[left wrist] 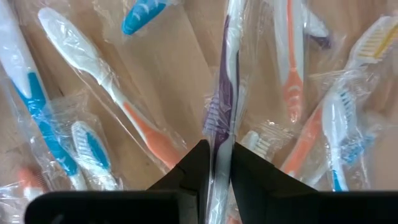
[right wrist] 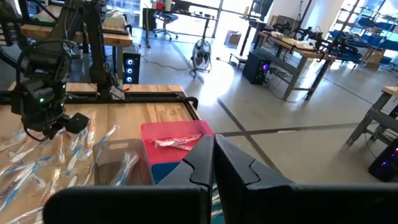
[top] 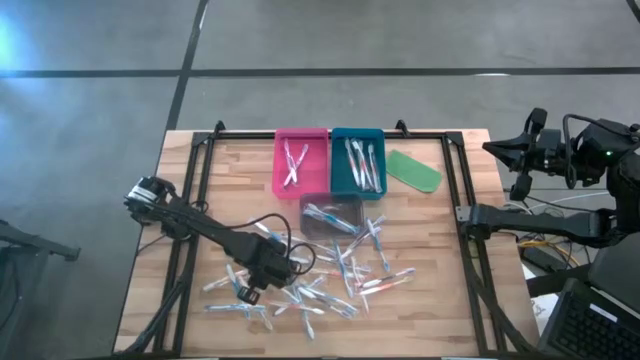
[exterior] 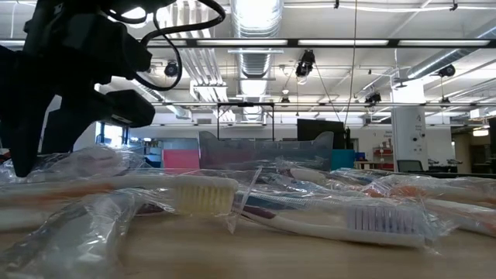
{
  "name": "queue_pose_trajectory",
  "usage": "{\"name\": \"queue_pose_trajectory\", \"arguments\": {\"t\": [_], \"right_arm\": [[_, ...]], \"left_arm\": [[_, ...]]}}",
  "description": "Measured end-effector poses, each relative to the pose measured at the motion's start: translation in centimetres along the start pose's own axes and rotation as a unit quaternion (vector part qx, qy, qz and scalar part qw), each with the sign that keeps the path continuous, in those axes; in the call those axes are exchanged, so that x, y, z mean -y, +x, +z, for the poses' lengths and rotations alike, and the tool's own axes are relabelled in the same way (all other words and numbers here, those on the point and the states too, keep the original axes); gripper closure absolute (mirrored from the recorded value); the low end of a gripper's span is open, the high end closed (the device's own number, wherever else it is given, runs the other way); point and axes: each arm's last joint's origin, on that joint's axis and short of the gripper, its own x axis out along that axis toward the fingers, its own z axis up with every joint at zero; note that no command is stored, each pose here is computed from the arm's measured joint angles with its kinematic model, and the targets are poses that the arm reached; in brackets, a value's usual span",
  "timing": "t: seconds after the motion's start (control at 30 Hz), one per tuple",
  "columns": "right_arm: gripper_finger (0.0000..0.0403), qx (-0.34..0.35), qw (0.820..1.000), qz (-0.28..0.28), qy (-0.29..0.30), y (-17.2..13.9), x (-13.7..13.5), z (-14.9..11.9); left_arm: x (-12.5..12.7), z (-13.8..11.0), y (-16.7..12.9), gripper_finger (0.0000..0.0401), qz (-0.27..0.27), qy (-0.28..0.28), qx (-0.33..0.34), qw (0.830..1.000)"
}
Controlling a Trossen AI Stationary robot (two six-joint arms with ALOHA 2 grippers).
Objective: Pick & Place Toothbrushes
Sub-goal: Put the purple toothbrush into the pink bin
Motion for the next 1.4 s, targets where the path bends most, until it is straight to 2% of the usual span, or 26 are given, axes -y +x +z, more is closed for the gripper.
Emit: {"name": "queue_pose_trajectory", "arguments": {"t": [0.33,0.63,0.8,1.03,1.4], "right_arm": [[0.0394,0.0,1.0,0.0,0.0,0.0,0.0,0.0],[0.0394,0.0,1.0,0.0,0.0,0.0,0.0,0.0],[0.0394,0.0,1.0,0.0,0.0,0.0,0.0,0.0],[0.0394,0.0,1.0,0.0,0.0,-0.01,0.0,0.01],[0.0394,0.0,1.0,0.0,0.0,-0.01,0.0,0.0]], "left_arm": [[0.02,0.02,0.0,0.0336,-0.004,-0.023,0.001,1.0],[0.02,0.09,0.0,0.0278,-0.003,-0.033,0.005,0.999],[0.01,0.11,0.0,0.0271,-0.002,-0.034,0.005,0.999],[0.01,0.17,0.0,0.029,-0.002,-0.034,0.009,0.999],[0.01,0.18,0.0,0.0362,-0.002,-0.036,0.009,0.999]]}}
